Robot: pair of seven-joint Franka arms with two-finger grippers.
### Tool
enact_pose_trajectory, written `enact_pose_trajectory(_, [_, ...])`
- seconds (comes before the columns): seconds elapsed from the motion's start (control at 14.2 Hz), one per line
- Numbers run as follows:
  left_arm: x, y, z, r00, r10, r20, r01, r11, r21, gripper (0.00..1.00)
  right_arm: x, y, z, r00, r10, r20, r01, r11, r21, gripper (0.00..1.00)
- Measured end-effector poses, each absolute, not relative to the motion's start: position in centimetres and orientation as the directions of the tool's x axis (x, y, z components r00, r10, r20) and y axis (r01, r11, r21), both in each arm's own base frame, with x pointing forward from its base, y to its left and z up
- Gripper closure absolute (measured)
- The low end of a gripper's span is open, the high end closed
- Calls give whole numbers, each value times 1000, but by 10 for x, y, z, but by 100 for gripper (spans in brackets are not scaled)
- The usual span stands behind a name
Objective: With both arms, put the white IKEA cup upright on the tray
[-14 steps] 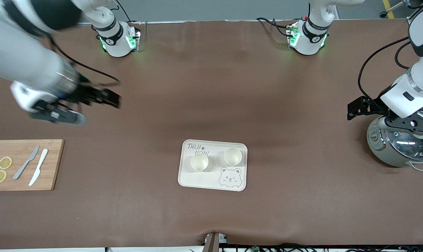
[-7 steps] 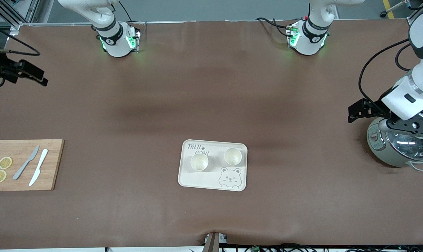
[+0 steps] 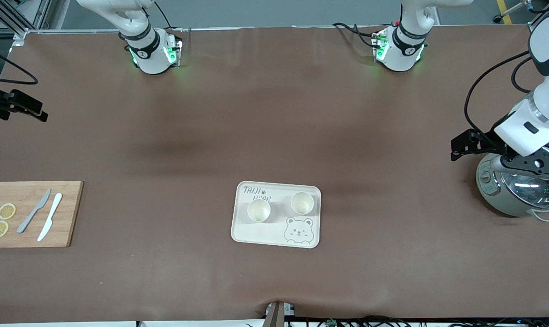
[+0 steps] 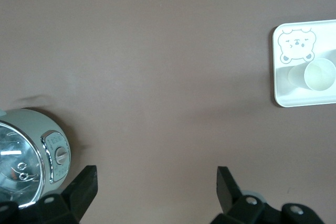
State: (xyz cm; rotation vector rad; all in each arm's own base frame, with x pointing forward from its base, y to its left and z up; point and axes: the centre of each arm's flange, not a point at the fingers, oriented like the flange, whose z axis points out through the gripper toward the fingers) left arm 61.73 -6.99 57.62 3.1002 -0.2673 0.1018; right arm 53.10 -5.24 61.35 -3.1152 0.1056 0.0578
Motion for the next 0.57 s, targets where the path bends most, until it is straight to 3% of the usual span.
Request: enact_pose_trajectory(0.57, [617, -68, 571, 984, -173, 42, -174, -985, 8, 0, 532, -50, 612, 997, -62, -33, -63, -998, -22, 0])
